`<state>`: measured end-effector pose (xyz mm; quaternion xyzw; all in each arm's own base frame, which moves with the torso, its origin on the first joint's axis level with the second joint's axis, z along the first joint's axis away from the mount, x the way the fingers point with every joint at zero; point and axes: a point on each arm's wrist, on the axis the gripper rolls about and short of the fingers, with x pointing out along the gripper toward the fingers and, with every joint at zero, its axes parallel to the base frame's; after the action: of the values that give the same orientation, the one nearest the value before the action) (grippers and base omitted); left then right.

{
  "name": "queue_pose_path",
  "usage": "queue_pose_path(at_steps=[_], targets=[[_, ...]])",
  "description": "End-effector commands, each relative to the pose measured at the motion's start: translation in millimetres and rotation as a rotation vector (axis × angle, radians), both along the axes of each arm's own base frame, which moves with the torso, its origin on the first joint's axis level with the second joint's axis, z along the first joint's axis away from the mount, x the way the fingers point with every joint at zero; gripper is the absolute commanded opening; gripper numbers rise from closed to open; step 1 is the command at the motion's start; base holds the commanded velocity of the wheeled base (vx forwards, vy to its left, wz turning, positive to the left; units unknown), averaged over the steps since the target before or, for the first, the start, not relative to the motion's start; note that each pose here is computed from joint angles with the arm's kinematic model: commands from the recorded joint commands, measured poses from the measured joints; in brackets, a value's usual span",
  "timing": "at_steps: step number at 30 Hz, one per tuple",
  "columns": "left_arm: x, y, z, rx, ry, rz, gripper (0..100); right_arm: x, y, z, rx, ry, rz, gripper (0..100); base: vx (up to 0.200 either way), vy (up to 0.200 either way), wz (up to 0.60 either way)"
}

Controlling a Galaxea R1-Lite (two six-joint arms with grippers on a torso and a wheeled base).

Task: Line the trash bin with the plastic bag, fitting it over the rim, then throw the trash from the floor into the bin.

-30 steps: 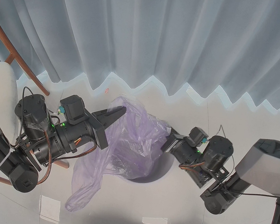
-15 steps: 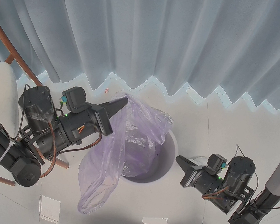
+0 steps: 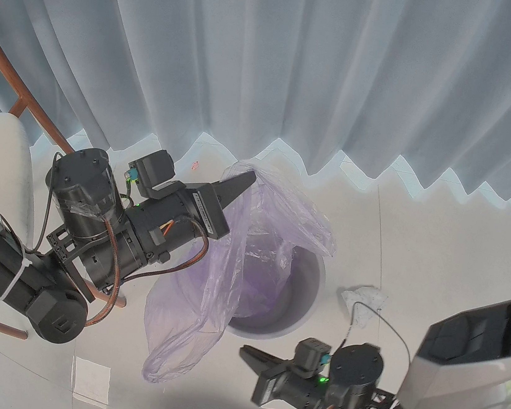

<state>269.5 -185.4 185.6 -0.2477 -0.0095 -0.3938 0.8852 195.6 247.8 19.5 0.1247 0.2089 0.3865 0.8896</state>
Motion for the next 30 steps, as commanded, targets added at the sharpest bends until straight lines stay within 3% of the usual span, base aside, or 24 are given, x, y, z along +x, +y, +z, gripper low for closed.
queue_pose_path(at_steps=[1,5,9,20,23,30], targets=[[-3.1,-3.2,2.2,-0.012,-0.001,-0.012,0,-19.0,51.9,-48.9,-0.021,0.021,0.132,0,0.0,0.0,0.0],[-4.2,-4.2,2.7,-0.013,-0.003,-0.017,0,-25.3,59.6,-52.1,-0.024,0.012,0.167,0,0.0,0.0,0.0],[-7.6,-6.6,5.9,-0.02,-0.012,-0.028,0,-35.5,90.2,-37.2,0.078,-0.026,0.286,0,0.0,0.0,0.0],[-13.1,-9.4,9.7,-0.025,-0.02,-0.045,0,-51.7,141.9,-49.2,0.233,0.027,0.347,0,0.0,0.0,0.0],[-13.6,-9.6,10.2,-0.026,-0.021,-0.046,0,-46.8,150.3,-43.1,0.275,0.006,0.332,0,0.0,0.0,0.0],[-17.6,-11.8,9.8,-0.025,-0.014,-0.046,0,4.7,152.0,-16.0,0.374,-0.118,0.133,0,0.0,0.0,0.0]])
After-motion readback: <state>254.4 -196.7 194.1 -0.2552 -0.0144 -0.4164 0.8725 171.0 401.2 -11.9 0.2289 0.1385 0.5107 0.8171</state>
